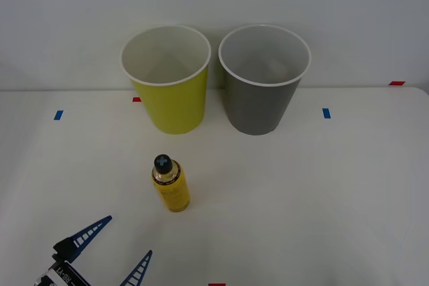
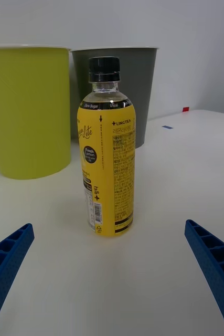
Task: Put cans in the gray bin and PET bottles in the light green bin.
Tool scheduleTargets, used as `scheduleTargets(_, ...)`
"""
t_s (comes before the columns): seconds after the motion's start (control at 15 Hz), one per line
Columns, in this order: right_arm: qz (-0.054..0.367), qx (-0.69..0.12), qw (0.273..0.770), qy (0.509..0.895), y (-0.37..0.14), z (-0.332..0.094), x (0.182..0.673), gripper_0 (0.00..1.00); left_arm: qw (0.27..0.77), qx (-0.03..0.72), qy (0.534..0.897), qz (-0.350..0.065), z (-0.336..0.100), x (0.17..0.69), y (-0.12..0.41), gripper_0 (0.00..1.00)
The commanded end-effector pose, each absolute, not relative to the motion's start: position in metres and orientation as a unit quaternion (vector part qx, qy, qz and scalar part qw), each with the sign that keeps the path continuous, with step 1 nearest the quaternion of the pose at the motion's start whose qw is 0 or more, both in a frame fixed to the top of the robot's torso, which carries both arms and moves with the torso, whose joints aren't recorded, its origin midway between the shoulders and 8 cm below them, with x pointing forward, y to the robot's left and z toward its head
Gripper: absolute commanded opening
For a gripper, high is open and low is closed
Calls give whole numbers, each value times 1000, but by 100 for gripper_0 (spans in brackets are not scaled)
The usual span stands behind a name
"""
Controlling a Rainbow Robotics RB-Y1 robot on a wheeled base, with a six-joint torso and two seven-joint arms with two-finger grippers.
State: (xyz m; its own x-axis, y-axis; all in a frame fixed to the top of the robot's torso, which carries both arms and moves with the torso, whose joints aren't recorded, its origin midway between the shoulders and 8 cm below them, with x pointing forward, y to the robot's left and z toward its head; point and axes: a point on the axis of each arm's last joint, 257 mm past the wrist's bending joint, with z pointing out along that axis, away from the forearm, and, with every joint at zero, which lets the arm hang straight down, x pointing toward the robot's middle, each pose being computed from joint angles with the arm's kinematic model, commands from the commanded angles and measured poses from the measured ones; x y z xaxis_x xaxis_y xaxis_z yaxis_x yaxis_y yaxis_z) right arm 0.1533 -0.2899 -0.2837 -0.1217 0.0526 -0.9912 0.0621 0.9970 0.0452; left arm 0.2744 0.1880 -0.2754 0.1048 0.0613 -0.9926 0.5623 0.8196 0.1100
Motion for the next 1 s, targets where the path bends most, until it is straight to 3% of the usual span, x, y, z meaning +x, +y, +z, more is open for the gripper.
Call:
scheduleTargets(0.07,-4,38,662,749,-290,-284,153,100,698,261,641,-186,-277,292,177,100)
scheduleTargets(0.47,-4,38,662,749,-290,-284,153,100,707,275,618,-206,-265,330,158,100)
scheduleTargets(1.0,-4,38,662,749,-290,-284,153,100,707,261,615,-234,-250,362,131,100)
